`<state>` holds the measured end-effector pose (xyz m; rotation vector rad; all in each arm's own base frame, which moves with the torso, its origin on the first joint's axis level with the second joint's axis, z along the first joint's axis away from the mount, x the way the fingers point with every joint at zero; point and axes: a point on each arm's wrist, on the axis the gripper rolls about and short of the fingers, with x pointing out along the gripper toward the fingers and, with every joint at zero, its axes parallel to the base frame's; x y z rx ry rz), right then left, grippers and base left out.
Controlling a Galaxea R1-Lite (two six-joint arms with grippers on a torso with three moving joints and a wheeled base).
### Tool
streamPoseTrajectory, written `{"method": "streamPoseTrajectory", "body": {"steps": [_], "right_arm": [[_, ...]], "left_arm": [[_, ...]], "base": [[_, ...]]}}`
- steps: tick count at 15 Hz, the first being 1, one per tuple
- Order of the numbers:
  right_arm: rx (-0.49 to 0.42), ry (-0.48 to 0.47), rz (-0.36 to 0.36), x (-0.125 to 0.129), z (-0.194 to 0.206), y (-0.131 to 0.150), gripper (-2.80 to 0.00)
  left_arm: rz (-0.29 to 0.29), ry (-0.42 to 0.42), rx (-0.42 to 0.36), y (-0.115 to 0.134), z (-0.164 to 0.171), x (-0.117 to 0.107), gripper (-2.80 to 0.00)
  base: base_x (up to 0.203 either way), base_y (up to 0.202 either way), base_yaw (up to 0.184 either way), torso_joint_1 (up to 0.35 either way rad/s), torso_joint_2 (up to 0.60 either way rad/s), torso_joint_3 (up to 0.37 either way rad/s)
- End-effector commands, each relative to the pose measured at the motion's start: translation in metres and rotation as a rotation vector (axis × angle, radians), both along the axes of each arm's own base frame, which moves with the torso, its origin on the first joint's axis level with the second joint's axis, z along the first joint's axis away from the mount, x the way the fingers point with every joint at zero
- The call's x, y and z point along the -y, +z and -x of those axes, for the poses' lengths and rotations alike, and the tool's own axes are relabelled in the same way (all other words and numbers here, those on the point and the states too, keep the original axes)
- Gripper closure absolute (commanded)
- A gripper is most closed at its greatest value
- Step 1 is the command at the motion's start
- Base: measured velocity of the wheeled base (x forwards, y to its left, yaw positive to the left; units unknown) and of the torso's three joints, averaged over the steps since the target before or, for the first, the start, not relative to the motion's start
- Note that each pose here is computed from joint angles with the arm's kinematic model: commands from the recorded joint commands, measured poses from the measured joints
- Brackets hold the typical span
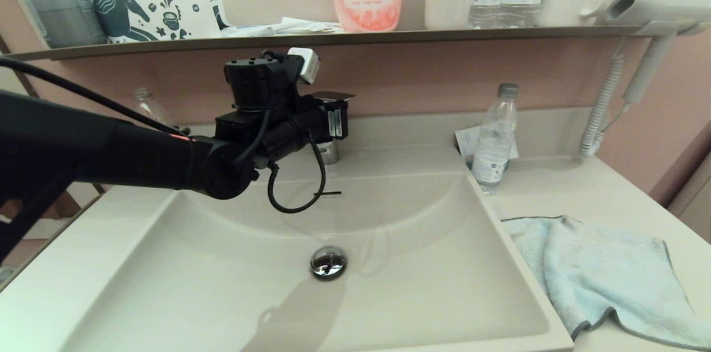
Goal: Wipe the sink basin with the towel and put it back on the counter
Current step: Turn on the faucet
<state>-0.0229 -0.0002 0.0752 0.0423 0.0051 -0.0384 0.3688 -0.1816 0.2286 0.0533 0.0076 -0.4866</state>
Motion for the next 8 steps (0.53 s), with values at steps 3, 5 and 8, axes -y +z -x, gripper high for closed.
{"method": "streamPoseTrajectory", "body": {"steps": [3,5,8], "right_arm": [[0.0,0.0,-0.001,0.0,0.0,0.0,0.0],[0.0,0.0,-0.001,0.0,0.0,0.0,0.0],[0.0,0.0,-0.001,0.0,0.0,0.0,0.0]], "left_arm": [[0.024,0.012,0.051,0.014,-0.005,-0.002,0.0],[0.038,0.015,0.081,0.028,0.0,-0.005,0.0],[0.044,0.017,0.091,0.034,0.004,-0.007,0.0]], "base": [[0.0,0.0,0.0,0.0,0.0,0.0],[0.0,0.0,0.0,0.0,0.0,0.0],[0.0,0.0,0.0,0.0,0.0,0.0]]}}
